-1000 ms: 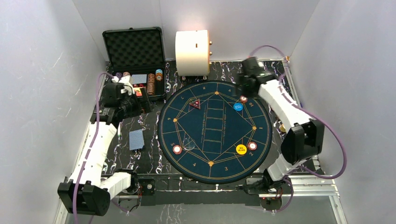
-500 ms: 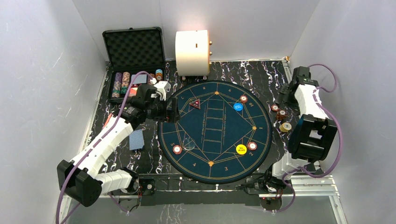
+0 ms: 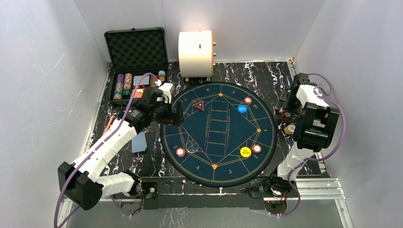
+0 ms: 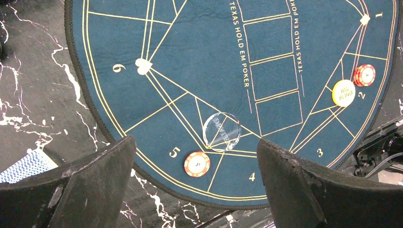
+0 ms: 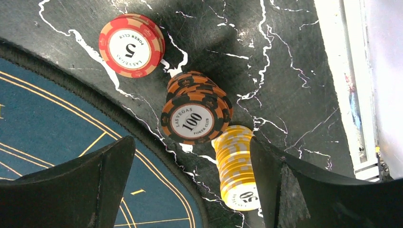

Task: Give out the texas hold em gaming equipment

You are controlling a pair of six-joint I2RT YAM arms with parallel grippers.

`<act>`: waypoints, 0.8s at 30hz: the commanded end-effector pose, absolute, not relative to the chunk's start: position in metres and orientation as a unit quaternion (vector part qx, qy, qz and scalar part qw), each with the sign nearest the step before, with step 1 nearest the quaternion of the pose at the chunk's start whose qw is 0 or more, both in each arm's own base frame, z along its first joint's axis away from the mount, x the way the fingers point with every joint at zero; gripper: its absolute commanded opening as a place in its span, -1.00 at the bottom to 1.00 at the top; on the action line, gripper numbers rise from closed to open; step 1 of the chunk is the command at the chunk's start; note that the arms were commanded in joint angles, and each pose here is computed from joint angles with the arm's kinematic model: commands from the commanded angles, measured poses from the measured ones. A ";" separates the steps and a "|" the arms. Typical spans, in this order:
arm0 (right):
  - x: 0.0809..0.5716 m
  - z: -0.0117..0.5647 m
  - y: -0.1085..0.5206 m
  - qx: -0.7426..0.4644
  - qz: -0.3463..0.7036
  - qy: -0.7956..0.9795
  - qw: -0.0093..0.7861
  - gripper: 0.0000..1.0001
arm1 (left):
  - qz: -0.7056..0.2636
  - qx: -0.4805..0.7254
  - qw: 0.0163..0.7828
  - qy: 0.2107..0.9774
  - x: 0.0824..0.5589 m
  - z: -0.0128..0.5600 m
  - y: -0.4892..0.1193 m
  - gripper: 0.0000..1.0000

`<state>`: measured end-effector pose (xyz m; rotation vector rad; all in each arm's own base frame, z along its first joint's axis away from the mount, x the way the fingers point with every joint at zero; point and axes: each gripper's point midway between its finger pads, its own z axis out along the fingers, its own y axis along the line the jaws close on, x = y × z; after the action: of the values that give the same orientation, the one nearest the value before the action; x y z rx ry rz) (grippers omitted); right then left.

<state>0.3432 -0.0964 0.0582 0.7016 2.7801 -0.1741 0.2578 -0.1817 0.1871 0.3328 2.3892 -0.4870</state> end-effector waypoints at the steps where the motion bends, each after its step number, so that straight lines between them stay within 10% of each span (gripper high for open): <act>1: 0.362 0.067 -0.103 0.241 -0.057 0.956 0.160 0.97 | -0.181 0.130 0.350 0.910 0.259 0.194 -0.179 0.97; 24: 0.374 0.055 -0.113 0.251 -0.070 0.953 0.152 0.39 | -0.179 0.133 0.347 0.911 0.259 0.191 -0.179 0.97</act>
<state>0.3624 -0.1044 0.0436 0.7117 2.7848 -0.1800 0.2597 -0.1792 0.1868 0.3293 2.3856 -0.4654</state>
